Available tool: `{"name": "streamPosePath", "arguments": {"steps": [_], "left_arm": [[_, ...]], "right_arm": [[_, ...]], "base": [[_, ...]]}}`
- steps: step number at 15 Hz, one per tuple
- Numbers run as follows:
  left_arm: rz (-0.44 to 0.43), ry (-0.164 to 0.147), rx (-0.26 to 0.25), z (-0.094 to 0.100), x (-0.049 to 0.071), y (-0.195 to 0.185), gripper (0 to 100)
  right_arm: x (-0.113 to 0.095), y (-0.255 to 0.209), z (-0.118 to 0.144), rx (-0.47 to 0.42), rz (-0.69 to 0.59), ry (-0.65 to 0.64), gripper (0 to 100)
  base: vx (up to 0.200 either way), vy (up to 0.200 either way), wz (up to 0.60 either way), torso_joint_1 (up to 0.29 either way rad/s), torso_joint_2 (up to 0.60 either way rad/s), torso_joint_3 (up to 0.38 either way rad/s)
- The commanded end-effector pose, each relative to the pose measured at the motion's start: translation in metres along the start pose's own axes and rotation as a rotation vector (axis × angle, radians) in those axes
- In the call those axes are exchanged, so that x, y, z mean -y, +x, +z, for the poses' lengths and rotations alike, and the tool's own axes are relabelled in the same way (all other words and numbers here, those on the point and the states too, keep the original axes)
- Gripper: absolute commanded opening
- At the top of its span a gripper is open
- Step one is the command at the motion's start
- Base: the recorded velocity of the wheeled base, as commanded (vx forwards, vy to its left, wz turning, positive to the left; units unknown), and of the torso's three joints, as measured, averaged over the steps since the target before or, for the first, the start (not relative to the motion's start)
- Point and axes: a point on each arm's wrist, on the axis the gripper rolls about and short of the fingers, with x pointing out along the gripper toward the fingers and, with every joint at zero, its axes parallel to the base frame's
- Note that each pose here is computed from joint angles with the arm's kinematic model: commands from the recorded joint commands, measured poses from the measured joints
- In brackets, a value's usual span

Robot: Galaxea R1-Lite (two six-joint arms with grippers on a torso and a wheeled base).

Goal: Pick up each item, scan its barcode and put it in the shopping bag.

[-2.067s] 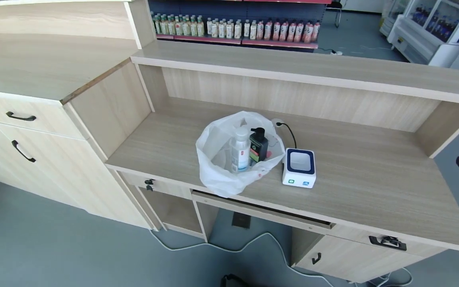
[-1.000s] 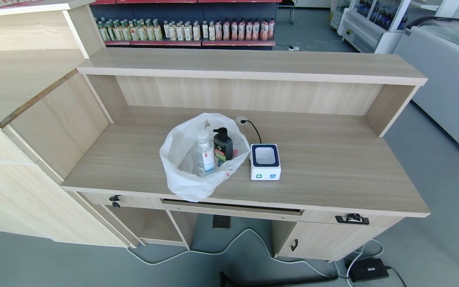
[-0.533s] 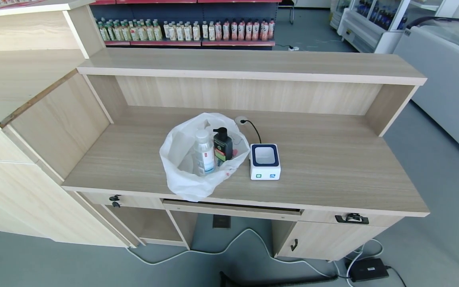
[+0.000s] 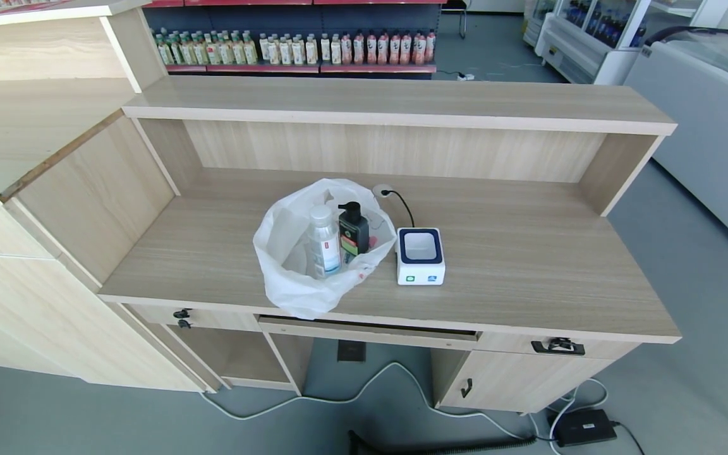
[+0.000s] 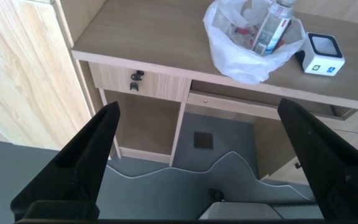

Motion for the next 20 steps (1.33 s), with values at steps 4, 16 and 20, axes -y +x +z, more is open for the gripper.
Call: {"name": "streamPosePath", "arguments": {"steps": [4,16,20], "left_arm": [[0.0,0.0,0.001,0.0,0.0,0.0,100],[0.0,0.0,0.001,0.0,0.0,0.0,100],[0.0,0.0,0.001,0.0,0.0,0.0,100]], "right_arm": [[0.0002,-0.0011,-0.0064,-0.053,0.002,0.043,100],[0.0003,-0.0013,-0.0061,-0.054,-0.002,0.076,100],[0.0003,-0.0013,-0.0061,-0.054,-0.002,0.07,100]], "base": [[0.0,0.0,0.0,0.0,0.0,0.0],[0.0,0.0,0.0,0.0,0.0,0.0],[0.0,0.0,0.0,0.0,0.0,0.0]]}}
